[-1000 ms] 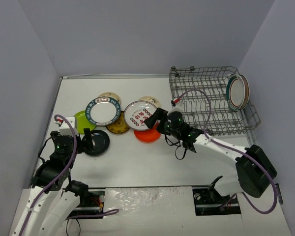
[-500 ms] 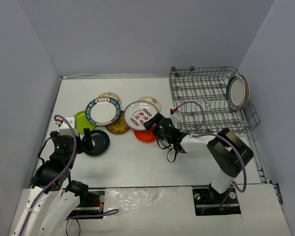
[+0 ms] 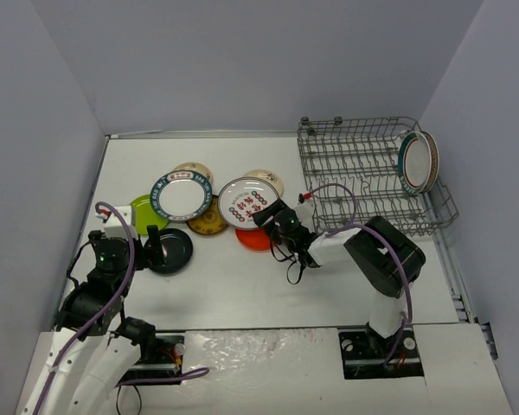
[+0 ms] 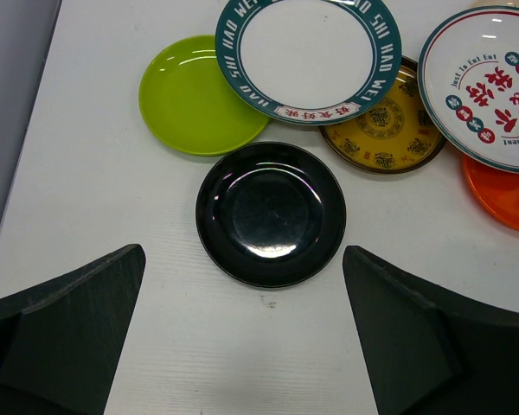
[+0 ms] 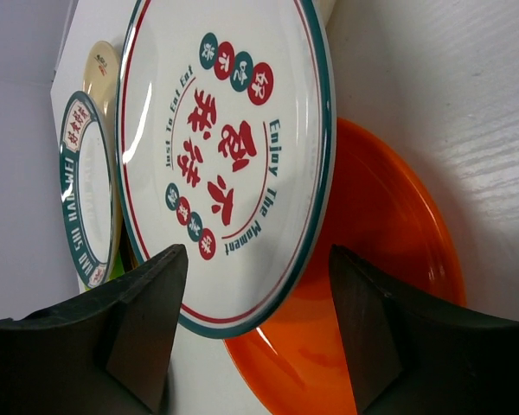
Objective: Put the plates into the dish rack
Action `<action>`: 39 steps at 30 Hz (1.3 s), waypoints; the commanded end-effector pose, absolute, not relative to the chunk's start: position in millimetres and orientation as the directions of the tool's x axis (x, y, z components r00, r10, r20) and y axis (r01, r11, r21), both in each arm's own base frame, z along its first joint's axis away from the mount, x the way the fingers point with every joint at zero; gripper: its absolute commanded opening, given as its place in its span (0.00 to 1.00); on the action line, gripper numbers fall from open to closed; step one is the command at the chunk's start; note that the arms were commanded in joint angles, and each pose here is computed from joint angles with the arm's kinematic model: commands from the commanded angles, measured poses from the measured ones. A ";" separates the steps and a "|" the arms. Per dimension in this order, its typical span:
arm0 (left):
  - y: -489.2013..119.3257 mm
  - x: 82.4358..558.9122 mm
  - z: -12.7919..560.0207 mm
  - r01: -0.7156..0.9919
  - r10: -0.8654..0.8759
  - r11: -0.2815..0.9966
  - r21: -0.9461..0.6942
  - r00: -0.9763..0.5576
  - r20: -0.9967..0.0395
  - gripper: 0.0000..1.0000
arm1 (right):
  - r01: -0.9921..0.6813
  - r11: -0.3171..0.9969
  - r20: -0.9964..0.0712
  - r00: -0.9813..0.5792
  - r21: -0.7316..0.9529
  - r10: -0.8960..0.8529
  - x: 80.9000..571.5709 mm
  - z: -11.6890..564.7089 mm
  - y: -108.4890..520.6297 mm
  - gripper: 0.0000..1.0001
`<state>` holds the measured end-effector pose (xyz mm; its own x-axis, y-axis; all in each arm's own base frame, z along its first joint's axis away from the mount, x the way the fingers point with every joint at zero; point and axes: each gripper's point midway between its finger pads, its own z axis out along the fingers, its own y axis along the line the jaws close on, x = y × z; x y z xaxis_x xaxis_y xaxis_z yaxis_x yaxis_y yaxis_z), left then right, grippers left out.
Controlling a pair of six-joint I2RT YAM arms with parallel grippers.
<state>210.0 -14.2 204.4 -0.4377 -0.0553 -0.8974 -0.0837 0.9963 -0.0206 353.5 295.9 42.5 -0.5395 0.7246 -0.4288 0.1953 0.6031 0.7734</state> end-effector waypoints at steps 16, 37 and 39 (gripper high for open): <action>-16.5 220.0 229.4 -0.092 -0.087 0.994 -0.057 -0.370 -0.925 0.97 | 0.110 0.501 -0.433 -0.369 0.859 0.823 397.9 91.3 308.8 0.09; -16.8 221.1 228.1 -0.091 -0.084 0.994 -0.053 -0.376 -0.923 0.97 | -0.075 0.814 -0.810 -0.184 0.576 0.557 394.7 284.1 225.0 0.00; -17.1 221.1 228.7 -0.090 -0.085 0.994 -0.054 -0.375 -0.923 0.97 | -0.009 0.897 -0.886 -0.161 0.442 0.435 400.3 294.2 177.4 0.00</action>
<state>210.5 -14.5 203.4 -0.4423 -0.0542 -0.8952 -0.0836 0.9963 -0.0190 385.0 255.2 205.9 -0.3413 0.6178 -0.7084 -0.0160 0.7497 0.6616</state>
